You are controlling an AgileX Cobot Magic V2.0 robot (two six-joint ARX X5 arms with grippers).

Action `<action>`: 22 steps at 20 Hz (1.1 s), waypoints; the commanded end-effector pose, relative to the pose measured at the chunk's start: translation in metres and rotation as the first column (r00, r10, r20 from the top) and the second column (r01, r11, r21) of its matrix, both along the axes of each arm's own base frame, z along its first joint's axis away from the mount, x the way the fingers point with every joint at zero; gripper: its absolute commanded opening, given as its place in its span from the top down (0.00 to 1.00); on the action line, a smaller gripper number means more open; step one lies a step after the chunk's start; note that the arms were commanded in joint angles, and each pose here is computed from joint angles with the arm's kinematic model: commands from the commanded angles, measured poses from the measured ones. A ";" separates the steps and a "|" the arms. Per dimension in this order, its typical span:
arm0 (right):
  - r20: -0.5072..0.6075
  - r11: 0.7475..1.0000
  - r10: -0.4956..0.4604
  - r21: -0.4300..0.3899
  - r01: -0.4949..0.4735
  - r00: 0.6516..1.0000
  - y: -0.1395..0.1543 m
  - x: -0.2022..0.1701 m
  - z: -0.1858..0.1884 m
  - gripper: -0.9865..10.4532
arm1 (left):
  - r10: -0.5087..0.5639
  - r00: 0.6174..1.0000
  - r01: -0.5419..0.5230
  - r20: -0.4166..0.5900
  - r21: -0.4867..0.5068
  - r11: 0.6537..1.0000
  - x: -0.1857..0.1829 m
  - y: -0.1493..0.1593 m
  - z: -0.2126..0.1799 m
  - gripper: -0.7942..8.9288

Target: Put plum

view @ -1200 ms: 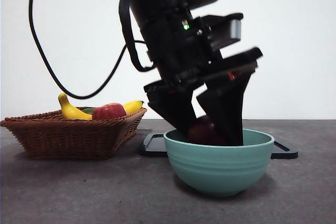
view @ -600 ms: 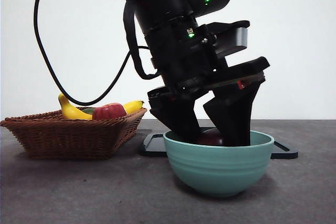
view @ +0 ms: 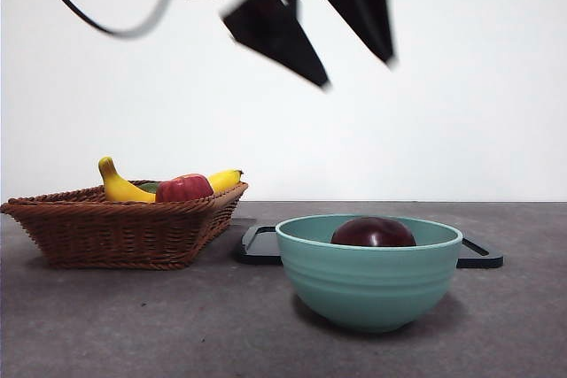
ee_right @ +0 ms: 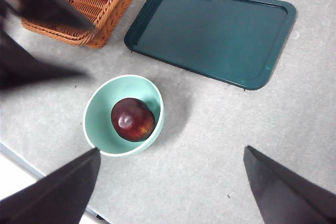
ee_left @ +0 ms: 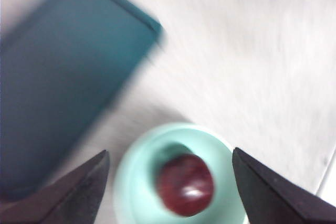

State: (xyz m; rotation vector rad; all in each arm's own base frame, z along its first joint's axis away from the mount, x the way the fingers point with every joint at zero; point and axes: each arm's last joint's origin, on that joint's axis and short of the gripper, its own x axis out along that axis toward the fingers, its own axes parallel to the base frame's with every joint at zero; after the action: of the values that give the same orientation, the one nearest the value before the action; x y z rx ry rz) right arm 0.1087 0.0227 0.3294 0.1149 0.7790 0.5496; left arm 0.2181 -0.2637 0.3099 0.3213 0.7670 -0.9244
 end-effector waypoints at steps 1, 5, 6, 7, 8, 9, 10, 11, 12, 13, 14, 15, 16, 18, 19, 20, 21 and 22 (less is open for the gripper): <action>0.012 1.000 0.001 0.007 -0.001 1.000 0.001 0.001 0.005 0.53 | 0.058 0.997 -0.054 0.059 -0.072 0.996 0.000 0.026 0.034 0.53; 0.011 1.000 0.001 0.007 -0.001 1.000 0.001 0.001 0.005 0.53 | 0.210 0.971 -0.189 0.116 -0.170 0.967 -0.007 0.089 0.076 0.53; 0.012 1.000 0.001 0.007 -0.001 1.000 0.001 0.001 0.005 0.53 | 0.244 0.962 -0.220 0.124 -0.182 0.958 -0.010 0.104 0.082 0.53; 0.012 1.000 0.001 0.007 -0.001 1.000 0.001 0.001 0.005 0.53 | 0.269 0.955 -0.242 0.124 -0.193 0.951 -0.014 0.117 0.086 0.53; 0.012 1.000 0.001 0.007 -0.001 1.000 0.001 0.001 0.005 0.53 | 0.282 0.952 -0.255 0.117 -0.206 0.945 -0.019 0.130 0.087 0.53; 0.012 1.000 0.001 0.007 -0.001 1.000 0.001 0.001 0.005 0.53 | 0.289 0.951 -0.259 0.111 -0.224 0.940 -0.025 0.141 0.084 0.53; 0.011 1.000 0.001 0.007 -0.001 1.000 0.001 0.001 0.005 0.53 | 0.294 0.951 -0.265 0.099 -0.231 0.936 -0.031 0.150 0.078 0.53; 0.011 1.000 0.001 0.007 -0.001 1.000 0.001 0.001 0.005 0.53 | 0.301 0.950 -0.276 0.080 -0.232 0.933 -0.038 0.159 0.069 0.53; 0.012 1.000 0.001 0.007 -0.001 1.000 0.001 0.001 0.005 0.53 | 0.292 0.955 -0.273 0.050 -0.234 0.933 -0.046 0.166 0.056 0.53; 0.011 1.000 0.001 0.007 -0.001 1.000 0.001 0.001 0.005 0.53 | 0.269 0.963 -0.257 0.016 -0.241 0.936 -0.053 0.169 0.045 0.53; 0.011 1.000 0.001 0.007 -0.001 1.000 0.001 0.001 0.005 0.53 | 0.239 0.971 -0.237 -0.023 -0.248 0.939 -0.061 0.172 0.033 0.53; 0.011 1.000 0.001 0.007 -0.001 1.000 0.001 0.001 0.005 0.53 | 0.201 0.978 -0.210 -0.062 -0.258 0.943 -0.068 0.174 0.021 0.53; 0.010 1.000 0.001 0.007 -0.001 1.000 0.001 0.001 0.005 0.53 | 0.161 0.982 -0.183 -0.102 -0.269 0.945 -0.075 0.175 0.011 0.53; 0.010 1.000 0.001 0.008 -0.001 1.000 0.001 0.001 0.005 0.53 | 0.070 0.982 -0.121 -0.173 -0.301 0.946 -0.084 0.176 -0.005 0.53; 0.009 1.000 0.001 0.008 -0.001 1.000 0.001 0.001 0.005 0.53 | 0.050 0.979 -0.109 -0.196 -0.303 0.947 -0.086 0.176 -0.009 0.53; 0.008 1.000 0.001 0.008 -0.001 1.000 0.001 0.001 0.005 0.53 | 0.049 0.977 -0.111 -0.210 -0.296 0.949 -0.087 0.177 -0.010 0.53; 0.006 1.000 0.000 0.008 0.000 1.000 0.001 0.001 0.005 0.53 | 0.050 0.975 -0.113 -0.214 -0.293 0.950 -0.088 0.177 -0.011 0.53; -0.001 1.000 -0.001 0.009 0.001 1.000 0.001 0.002 0.004 0.53 | 0.050 0.975 -0.113 -0.215 -0.292 0.950 -0.088 0.177 -0.011 0.53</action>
State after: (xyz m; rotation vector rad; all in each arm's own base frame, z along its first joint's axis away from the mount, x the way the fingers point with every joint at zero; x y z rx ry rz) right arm 0.1097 0.0228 0.3287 0.1170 0.7879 0.5490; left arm 0.1299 -0.0854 0.2963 -0.0738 0.8166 -0.9823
